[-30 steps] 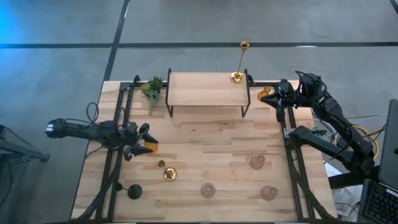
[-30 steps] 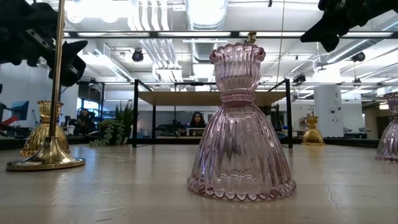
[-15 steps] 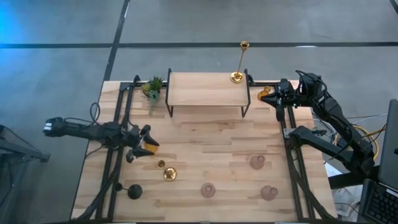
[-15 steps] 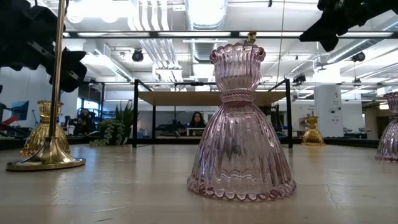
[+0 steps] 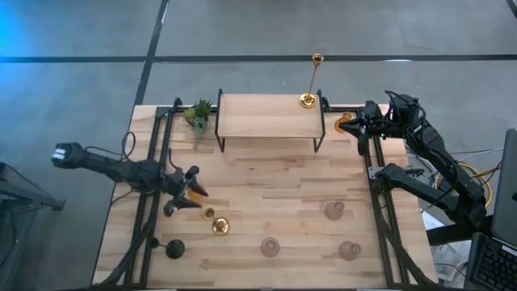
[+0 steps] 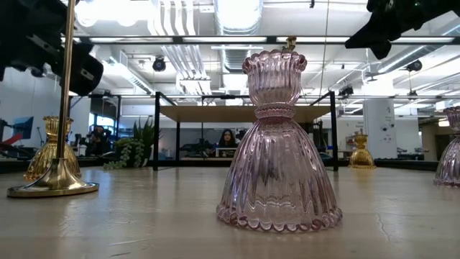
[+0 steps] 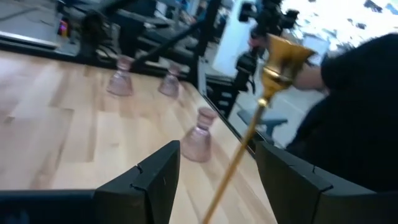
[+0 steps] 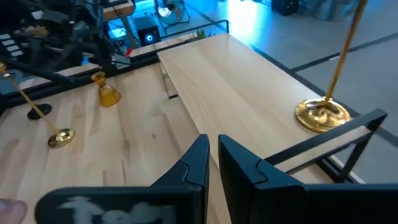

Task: Pick & Place candle stick holders
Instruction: Put the gold candle holder on the shelf

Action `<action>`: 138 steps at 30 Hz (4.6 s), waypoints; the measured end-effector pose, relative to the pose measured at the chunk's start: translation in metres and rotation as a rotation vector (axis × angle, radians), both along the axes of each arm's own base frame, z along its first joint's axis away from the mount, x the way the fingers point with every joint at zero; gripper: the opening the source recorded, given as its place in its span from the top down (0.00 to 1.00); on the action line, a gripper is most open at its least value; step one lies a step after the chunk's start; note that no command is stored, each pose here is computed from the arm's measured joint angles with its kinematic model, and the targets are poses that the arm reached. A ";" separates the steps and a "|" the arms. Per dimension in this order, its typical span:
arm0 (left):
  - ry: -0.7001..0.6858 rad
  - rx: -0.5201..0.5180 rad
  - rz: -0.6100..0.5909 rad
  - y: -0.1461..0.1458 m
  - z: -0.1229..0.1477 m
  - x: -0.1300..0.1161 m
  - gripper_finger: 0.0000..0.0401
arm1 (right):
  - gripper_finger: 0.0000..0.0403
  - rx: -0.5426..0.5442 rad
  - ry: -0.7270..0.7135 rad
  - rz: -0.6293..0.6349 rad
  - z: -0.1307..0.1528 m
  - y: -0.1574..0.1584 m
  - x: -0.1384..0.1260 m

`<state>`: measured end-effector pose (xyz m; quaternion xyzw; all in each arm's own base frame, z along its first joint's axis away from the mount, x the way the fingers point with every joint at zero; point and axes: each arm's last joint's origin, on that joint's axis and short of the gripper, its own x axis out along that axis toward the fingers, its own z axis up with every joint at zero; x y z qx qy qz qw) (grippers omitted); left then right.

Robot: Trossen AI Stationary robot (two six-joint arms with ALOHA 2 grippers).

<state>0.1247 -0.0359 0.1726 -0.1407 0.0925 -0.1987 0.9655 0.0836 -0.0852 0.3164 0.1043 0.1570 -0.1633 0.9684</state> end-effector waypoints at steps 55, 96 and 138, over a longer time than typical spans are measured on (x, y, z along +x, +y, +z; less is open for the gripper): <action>0.040 0.223 -0.061 -0.036 0.024 0.058 0.95 | 0.93 -0.054 -0.014 -0.040 0.004 -0.003 0.001; 0.120 0.404 0.810 0.157 0.230 0.118 0.95 | 0.93 -0.101 0.014 -0.063 0.004 -0.004 0.000; 0.178 0.269 1.125 0.262 0.198 0.091 0.95 | 0.93 -0.111 0.017 -0.058 0.004 -0.004 0.000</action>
